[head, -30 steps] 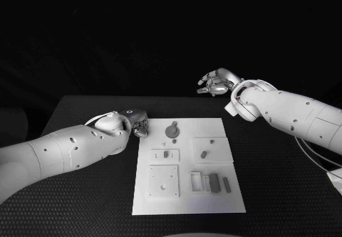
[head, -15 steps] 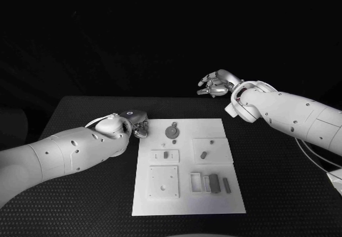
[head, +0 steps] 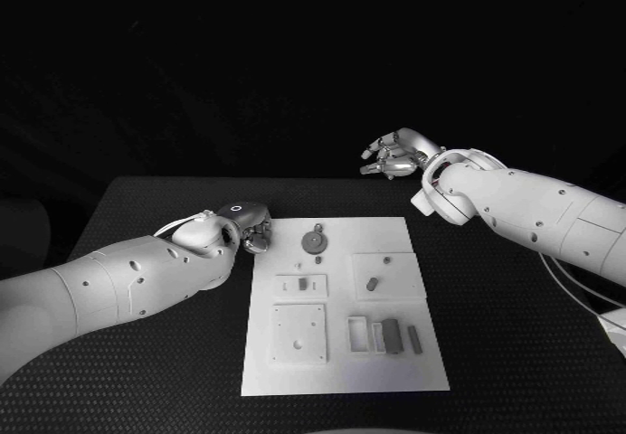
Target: Assemble the parts on the task board
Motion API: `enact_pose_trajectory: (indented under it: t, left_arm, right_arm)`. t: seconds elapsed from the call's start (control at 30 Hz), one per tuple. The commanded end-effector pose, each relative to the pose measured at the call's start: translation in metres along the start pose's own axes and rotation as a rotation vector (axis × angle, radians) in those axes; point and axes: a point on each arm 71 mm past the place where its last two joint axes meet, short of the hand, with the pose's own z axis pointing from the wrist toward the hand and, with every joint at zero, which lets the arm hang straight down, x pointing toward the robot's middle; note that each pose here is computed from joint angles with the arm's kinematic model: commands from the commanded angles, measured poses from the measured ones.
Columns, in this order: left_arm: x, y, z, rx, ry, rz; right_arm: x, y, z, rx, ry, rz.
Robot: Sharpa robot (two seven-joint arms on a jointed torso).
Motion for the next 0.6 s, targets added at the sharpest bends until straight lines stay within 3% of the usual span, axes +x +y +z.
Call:
enact_pose_trajectory:
  t: [0.03,0.33,0.6]
  left_arm:
    - [0.0292,0.0005,-0.0062,0.004,0.132,0.000]
    - [0.0252,0.0081,-0.0094,0.010,0.062,-0.037]
    - [0.0215,0.0096,-0.0128,0.033,0.011,-0.072]
  right_arm:
    - [0.0016,0.0008,-0.0001,-0.007,0.015,-0.004]
    - [0.0018,-0.0004,-0.0007,-0.005,0.016,-0.004]
    - [0.0043,-0.0023,-0.0019,-0.002,0.021,-0.002]
